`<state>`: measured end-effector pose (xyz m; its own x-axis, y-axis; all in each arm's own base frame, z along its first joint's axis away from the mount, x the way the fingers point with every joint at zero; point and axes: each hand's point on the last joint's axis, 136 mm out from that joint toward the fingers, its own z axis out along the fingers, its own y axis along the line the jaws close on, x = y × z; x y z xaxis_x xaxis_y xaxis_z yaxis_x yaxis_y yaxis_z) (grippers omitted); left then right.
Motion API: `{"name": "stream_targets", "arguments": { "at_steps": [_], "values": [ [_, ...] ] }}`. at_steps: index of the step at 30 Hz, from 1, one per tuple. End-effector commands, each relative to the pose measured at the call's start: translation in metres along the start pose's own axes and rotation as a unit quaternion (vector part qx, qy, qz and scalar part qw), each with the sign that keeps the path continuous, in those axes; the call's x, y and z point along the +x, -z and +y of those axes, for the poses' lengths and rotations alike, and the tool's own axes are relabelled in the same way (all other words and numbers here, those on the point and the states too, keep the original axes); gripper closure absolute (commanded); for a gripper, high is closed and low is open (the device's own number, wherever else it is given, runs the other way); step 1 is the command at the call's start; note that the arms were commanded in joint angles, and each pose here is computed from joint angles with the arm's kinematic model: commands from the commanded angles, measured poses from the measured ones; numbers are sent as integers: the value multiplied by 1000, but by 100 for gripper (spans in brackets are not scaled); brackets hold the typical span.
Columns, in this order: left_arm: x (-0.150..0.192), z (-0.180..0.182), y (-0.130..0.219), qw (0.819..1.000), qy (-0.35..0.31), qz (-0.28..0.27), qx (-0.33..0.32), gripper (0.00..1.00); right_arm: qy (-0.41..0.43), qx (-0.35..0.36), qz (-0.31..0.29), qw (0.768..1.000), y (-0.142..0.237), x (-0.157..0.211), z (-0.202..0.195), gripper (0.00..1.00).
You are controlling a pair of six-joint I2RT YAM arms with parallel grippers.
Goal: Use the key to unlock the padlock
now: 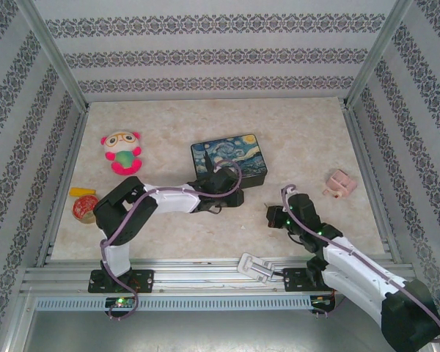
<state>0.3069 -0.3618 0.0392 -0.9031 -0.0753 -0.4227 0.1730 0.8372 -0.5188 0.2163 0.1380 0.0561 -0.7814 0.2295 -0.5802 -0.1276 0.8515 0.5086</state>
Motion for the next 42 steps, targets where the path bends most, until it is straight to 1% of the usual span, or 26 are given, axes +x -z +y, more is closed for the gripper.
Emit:
{"name": "stream_targets", "arguments": {
  "at_steps": [1,5,11,16,21,31,42],
  "values": [
    [-29,-41,4,995,30,-33,86,79,30,-70,-34,997,-2,-10,26,100],
    [-35,-44,2,992,57,-37,107,79,45,-89,-50,994,-2,-9,31,100],
    [-40,-43,1,986,98,-52,128,79,36,-76,-61,995,-4,-6,25,100],
    [-38,-40,-5,980,132,-54,143,79,29,-70,-87,993,-4,-7,22,100],
    [-38,-40,-7,977,138,-55,150,79,23,-68,-95,993,-5,-8,22,100],
    [-34,-34,-11,977,147,-53,144,79,30,-77,-74,994,-23,-6,38,100],
    [-31,-33,-14,978,147,-45,143,78,-11,-76,-86,993,-30,-18,41,100]
  ]
}}
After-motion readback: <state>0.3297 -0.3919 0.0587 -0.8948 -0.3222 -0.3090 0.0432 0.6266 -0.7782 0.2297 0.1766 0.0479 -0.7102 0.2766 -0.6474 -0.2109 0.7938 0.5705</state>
